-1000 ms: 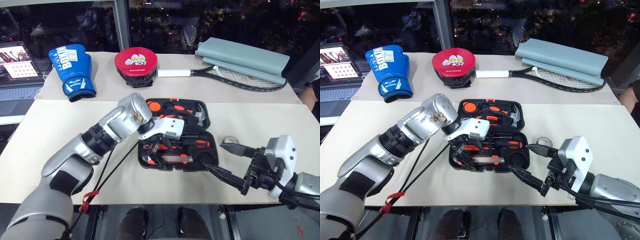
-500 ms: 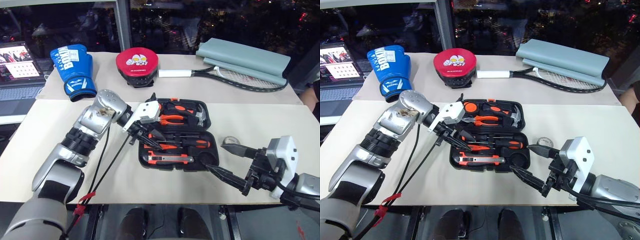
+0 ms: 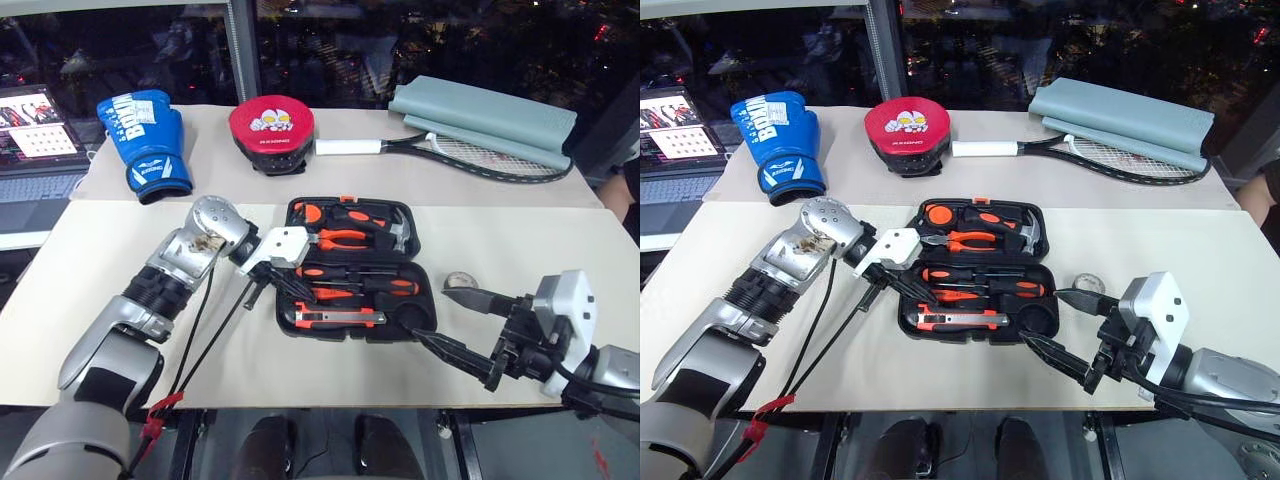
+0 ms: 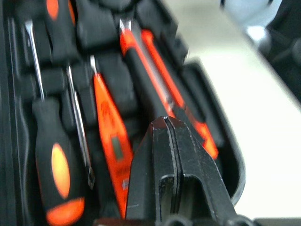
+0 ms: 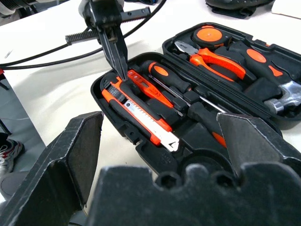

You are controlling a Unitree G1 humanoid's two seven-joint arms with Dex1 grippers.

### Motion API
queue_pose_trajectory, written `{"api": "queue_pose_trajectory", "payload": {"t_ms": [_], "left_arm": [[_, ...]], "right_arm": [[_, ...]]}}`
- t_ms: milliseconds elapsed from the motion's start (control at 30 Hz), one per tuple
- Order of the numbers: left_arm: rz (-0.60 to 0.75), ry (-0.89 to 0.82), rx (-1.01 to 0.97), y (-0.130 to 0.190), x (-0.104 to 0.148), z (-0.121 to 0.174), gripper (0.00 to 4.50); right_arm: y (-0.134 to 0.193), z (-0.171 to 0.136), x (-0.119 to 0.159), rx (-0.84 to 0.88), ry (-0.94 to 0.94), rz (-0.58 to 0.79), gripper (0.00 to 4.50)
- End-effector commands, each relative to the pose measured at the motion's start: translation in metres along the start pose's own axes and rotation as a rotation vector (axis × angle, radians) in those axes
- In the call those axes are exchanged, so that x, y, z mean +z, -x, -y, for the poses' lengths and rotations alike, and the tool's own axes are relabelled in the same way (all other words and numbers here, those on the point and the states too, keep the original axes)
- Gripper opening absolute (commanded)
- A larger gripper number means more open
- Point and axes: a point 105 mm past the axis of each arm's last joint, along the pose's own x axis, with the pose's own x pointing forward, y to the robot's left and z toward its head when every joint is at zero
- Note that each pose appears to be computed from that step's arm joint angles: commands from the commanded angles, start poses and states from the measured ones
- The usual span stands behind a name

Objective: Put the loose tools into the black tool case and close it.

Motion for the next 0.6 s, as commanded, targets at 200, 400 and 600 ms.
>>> {"api": "queue_pose_trajectory", "payload": {"t_ms": [200,400,600], "left_arm": [[-0.076,-0.08,-0.001,-0.015,-0.014,-0.005,0.04],[-0.104,-0.096,0.003,-0.025,-0.018,-0.011,0.04],[-0.053,-0.119,-0.006,-0.029,-0.007,-0.01,0.04]], "right_arm": [[0.001,-0.001,0.008,-0.001,0.035,0.016,4.5],[-0.001,-0.002,0.007,-0.002,0.032,0.02,4.5],[0.0,-0.001,0.005,-0.019,0.025,0.02,4.5]]}}
